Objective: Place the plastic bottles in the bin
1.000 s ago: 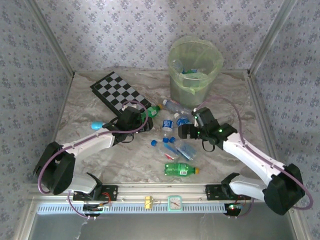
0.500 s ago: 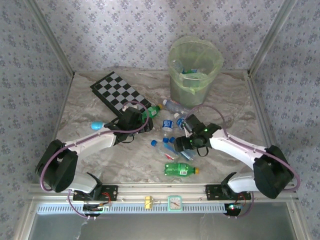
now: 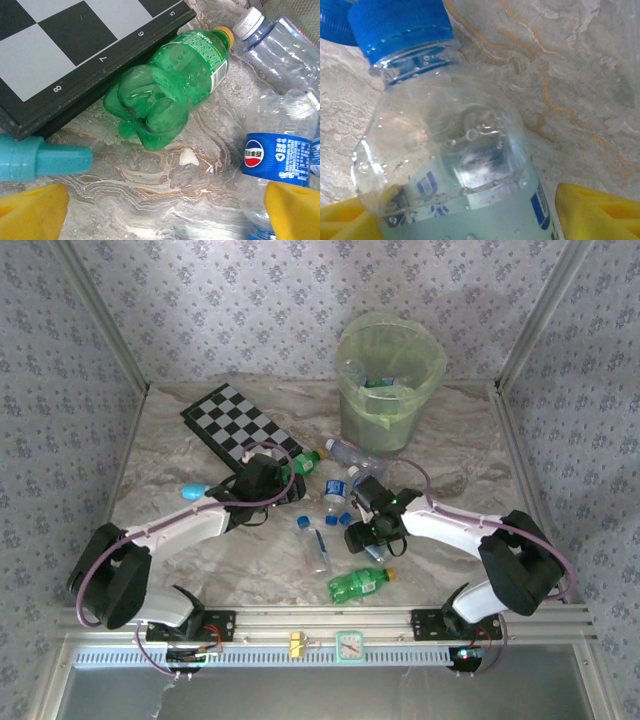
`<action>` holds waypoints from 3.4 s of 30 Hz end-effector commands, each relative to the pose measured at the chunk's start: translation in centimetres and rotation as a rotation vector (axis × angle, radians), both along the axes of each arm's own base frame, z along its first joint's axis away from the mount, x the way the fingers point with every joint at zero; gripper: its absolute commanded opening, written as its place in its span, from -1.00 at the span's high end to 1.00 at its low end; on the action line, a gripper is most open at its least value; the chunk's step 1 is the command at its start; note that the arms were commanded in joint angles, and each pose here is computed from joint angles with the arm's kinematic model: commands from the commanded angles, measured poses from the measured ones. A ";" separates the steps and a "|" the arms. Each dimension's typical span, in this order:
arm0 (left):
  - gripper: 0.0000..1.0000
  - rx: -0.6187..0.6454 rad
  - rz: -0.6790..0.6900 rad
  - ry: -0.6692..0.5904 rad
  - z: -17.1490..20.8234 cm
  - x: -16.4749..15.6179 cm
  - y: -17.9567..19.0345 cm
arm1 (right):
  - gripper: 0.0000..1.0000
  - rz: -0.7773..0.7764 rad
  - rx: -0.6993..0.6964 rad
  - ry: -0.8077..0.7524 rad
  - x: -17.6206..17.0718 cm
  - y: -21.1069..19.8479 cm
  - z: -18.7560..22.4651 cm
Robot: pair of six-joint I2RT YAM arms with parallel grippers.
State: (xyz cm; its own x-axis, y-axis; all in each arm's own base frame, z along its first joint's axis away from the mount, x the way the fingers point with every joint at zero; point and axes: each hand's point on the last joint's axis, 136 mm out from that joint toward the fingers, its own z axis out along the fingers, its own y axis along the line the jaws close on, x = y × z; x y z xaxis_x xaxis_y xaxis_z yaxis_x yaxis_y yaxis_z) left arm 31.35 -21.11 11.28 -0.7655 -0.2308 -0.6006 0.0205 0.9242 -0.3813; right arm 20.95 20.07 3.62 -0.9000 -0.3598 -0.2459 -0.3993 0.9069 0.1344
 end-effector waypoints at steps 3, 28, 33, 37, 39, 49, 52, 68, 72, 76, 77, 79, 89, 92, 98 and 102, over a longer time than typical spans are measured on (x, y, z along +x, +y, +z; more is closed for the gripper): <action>-1.00 -0.031 0.030 -0.010 1.3 -0.8 0.5 | -0.41 0.041 -0.020 -0.062 0.9 0.1 -0.1; -1.00 -0.158 0.145 -0.057 5.4 -0.1 2.0 | 0.05 0.004 0.488 -0.473 5.4 1.6 16.0; -1.00 -0.202 0.131 -0.036 5.1 1.4 0.7 | 0.07 -0.037 0.680 -0.585 7.6 1.7 22.6; -1.00 -0.176 0.070 -0.016 4.6 2.1 -0.6 | 0.07 -0.027 0.729 -0.670 9.3 1.7 27.4; -1.00 -0.162 0.037 -0.014 4.4 2.1 -1.0 | 0.07 -0.012 0.742 -0.712 10.0 1.7 29.7; -1.00 -0.042 -0.042 -0.049 4.0 1.6 -0.1 | 0.07 -0.043 0.747 -0.910 15.6 -0.3 38.9; -1.00 -0.020 -0.044 -0.072 4.5 1.4 0.6 | 0.07 -0.072 0.722 -0.950 18.0 -1.1 40.2; -1.00 0.012 0.066 -0.111 4.2 -1.3 5.8 | 0.07 -0.273 0.442 -0.927 33.1 -5.8 36.6; -1.00 0.012 0.086 -0.125 4.4 -1.9 6.7 | 0.06 -0.282 0.418 -0.838 34.8 -5.2 32.9; -1.00 -0.004 0.095 -0.137 4.5 -2.3 7.1 | 0.01 -0.304 0.380 -0.794 35.8 -5.0 30.1; -1.00 -0.008 0.093 -0.139 4.6 -2.3 7.0 | -0.03 -0.308 0.377 -0.781 36.0 -5.0 29.5; -1.00 -0.011 0.087 -0.135 4.5 -2.4 7.0 | -0.13 -0.315 0.375 -0.763 36.2 -4.9 28.9; -1.00 -0.018 0.041 -0.130 4.6 -2.4 6.1 | -0.92 -0.307 0.409 -0.826 35.4 -5.1 33.4; -1.00 0.021 0.003 -0.147 5.3 -1.8 5.8 | -0.99 -0.288 0.429 -0.864 33.8 -5.2 36.1; -1.00 0.100 -0.107 -0.173 6.9 0.8 3.9 | -1.00 -0.261 0.469 -0.919 28.7 -5.5 39.6; -1.00 0.141 -0.198 -0.160 7.2 2.8 2.1 | -1.00 -0.263 0.496 -0.952 24.3 -6.1 39.5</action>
State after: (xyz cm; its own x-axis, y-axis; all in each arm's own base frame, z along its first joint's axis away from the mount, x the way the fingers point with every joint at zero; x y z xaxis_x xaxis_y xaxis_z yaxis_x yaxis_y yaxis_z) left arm 33.04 -17.78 17.50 -0.6891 -0.0934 -0.7186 0.1588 0.9481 -0.2754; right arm 48.12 13.86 41.22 -0.3647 0.1296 -0.9221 -0.2982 0.9219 0.2475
